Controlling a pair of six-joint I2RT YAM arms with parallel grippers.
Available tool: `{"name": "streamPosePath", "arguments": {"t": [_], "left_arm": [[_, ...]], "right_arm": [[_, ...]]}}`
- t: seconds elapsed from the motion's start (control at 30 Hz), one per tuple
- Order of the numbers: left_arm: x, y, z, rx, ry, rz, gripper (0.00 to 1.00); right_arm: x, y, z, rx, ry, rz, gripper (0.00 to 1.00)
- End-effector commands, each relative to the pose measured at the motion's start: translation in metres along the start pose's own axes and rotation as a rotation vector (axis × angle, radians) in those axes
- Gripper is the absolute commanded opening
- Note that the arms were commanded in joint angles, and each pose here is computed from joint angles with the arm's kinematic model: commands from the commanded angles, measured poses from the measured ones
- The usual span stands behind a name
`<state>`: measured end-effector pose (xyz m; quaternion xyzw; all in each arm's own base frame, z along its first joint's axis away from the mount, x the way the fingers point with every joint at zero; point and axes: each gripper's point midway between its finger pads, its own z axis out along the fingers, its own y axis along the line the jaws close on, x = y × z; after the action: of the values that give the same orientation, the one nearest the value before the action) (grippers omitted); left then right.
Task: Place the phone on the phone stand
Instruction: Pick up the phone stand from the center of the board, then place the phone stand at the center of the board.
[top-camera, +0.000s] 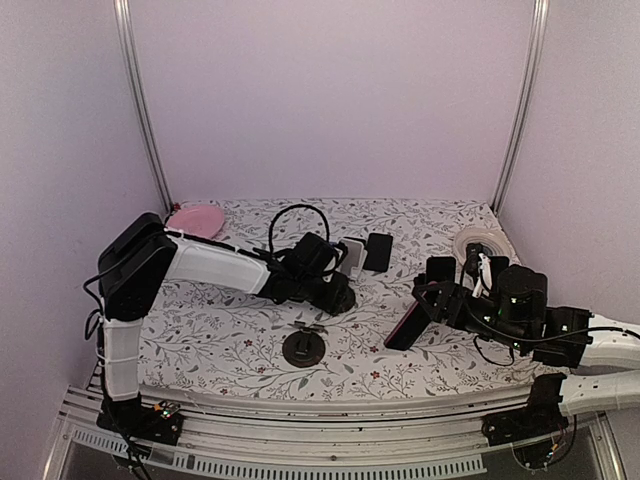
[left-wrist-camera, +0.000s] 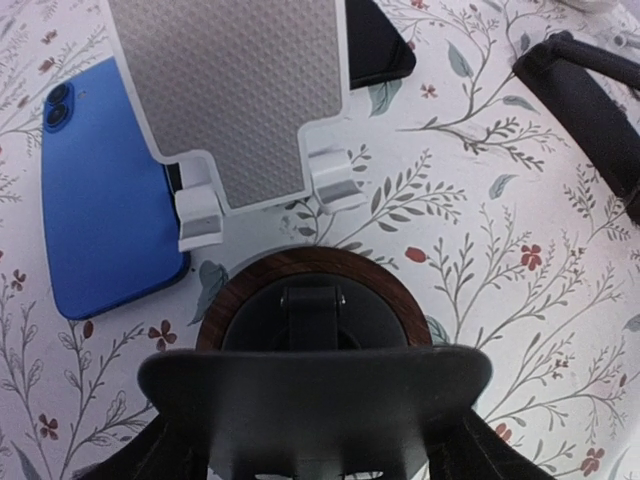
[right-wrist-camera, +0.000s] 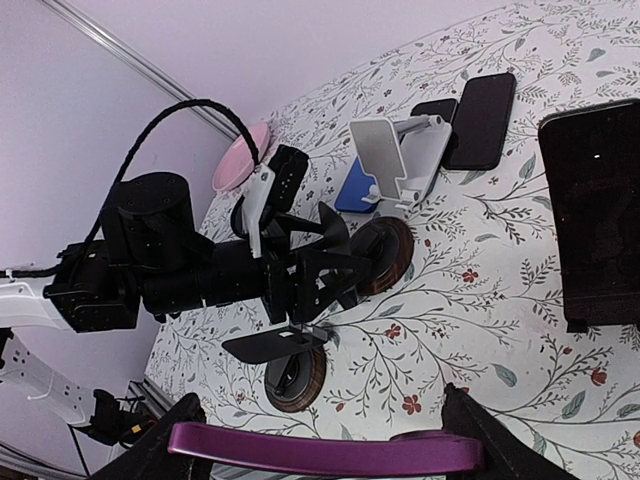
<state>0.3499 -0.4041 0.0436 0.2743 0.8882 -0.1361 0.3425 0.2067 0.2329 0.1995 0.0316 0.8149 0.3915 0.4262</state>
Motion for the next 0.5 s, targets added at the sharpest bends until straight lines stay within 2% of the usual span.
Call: {"name": "streamPosePath", "arguments": {"t": [0.0, 0.47], "left_arm": [[-0.015, -0.023, -0.021, 0.020, -0.055, -0.071, 0.53], [-0.030, -0.078, -0.013, 0.011, -0.111, -0.210, 0.51]], "right_arm": [[-0.022, 0.029, -0.005, -0.082, -0.051, 0.019, 0.04], [-0.029, 0.027, -0.012, -0.059, -0.070, 0.008, 0.04]]}}
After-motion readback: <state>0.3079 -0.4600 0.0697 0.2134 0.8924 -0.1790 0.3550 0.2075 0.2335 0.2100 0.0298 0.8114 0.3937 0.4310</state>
